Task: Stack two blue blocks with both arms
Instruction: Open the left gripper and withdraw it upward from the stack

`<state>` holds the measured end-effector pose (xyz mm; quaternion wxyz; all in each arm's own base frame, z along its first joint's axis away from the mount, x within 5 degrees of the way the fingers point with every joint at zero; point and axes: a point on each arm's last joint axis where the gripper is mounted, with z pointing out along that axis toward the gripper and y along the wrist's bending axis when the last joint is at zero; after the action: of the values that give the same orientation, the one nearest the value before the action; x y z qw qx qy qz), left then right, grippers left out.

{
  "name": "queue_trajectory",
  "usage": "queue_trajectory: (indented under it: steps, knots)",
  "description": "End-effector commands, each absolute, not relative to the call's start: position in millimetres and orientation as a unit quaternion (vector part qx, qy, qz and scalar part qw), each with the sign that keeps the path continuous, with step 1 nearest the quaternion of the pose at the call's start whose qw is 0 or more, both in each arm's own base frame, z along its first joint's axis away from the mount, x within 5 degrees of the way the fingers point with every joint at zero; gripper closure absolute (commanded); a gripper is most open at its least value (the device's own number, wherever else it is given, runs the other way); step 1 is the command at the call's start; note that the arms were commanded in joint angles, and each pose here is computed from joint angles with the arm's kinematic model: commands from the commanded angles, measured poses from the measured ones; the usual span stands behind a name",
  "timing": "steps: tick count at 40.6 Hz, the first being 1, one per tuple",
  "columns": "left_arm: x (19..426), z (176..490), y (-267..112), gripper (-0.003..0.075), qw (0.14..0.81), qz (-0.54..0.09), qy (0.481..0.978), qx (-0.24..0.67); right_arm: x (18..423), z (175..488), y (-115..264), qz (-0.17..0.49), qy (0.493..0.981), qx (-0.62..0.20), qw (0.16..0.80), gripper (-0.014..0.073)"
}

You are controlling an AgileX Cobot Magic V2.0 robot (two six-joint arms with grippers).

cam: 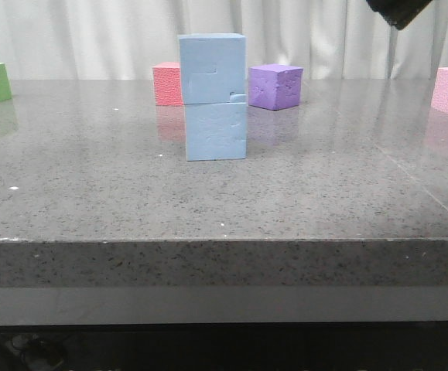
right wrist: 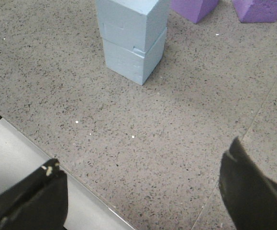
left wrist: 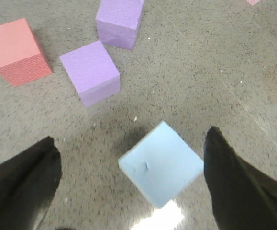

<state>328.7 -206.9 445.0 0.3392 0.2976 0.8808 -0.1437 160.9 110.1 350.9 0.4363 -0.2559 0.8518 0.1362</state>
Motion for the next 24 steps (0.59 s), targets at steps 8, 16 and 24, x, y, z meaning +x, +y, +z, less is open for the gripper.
queue_trajectory:
  steps: [8, 16, 24]
  knots:
    - [246.4, 451.1, -183.9, 0.0216, 0.378, -0.146, 0.862, 0.304, 159.9, 368.5, 108.9, 0.149, 0.826, -0.25, 0.482, -0.0049]
    - [196.3, 416.3, -147.0, 0.0216, 0.394, -0.15, 0.858, 0.294, 159.5, 368.4, 109.3, 0.154, 0.828, -0.247, 0.48, -0.0049]
    - [155.3, 389.9, -116.7, 0.0216, 0.418, -0.154, 0.848, 0.288, 159.1, 367.6, 109.1, 0.153, 0.83, -0.248, 0.476, -0.0049]
